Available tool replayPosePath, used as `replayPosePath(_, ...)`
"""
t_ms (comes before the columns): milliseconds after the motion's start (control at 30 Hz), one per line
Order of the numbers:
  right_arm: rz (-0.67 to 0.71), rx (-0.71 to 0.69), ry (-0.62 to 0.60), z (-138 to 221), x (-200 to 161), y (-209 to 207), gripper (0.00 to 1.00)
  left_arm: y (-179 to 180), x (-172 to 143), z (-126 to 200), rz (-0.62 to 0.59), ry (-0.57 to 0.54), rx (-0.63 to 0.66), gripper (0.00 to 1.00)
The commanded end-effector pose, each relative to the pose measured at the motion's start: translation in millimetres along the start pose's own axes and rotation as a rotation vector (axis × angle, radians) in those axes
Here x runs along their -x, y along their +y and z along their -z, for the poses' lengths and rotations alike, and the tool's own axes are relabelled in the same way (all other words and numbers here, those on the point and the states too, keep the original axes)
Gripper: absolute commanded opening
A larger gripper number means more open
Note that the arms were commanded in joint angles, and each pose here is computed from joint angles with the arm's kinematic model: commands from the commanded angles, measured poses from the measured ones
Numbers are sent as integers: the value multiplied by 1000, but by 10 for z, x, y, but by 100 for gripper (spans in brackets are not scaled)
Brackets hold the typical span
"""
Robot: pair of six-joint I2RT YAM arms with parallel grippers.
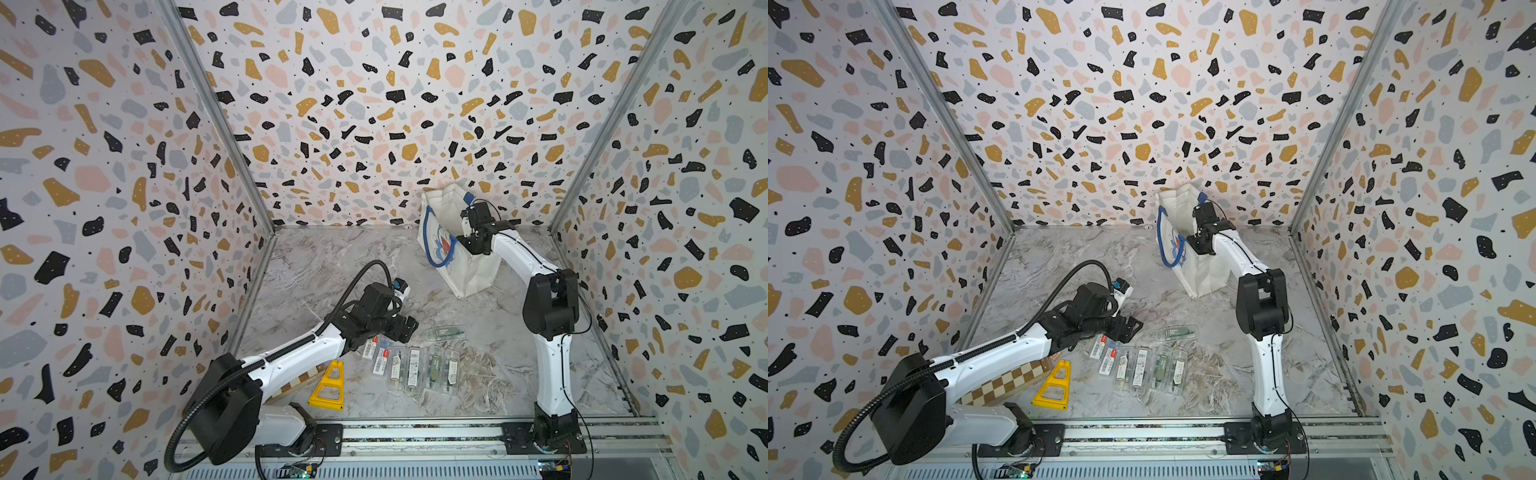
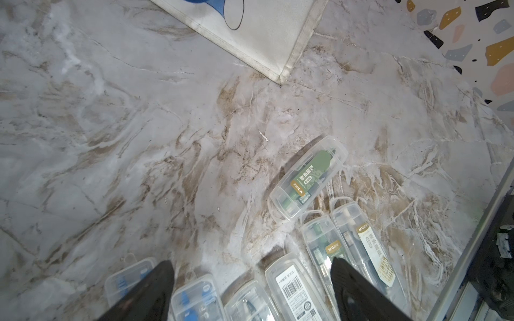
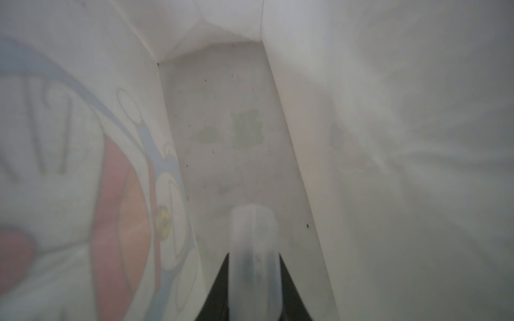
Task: Put the compass set into the canvas bag
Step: Move the canvas bag to the center of the board, then place the compass set in the canvas bag.
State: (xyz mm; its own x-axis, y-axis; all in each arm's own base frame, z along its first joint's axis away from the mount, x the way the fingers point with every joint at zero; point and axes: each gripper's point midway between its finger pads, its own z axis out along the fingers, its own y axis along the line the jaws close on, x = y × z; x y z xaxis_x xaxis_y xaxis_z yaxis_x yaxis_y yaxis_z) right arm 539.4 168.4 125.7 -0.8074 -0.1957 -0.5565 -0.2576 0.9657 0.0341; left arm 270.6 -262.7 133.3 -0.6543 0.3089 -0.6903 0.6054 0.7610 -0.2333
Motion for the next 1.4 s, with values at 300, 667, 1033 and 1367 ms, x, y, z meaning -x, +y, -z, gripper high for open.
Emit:
replayPosePath(300,53,32,41,334,-253,279,0,45,5,101,5,-29,22,89)
replayPosePath(667,62,91,22,677,-634,435,0,-22,-37,92,26,-17,-23,89)
replayPosePath(1033,57,65,3,591,-485,424,53,63,-74,145,35,14,35,91)
replayPosePath(1367,48,65,-167,1114,31,431,64,304,-295,267,115,125,185,91)
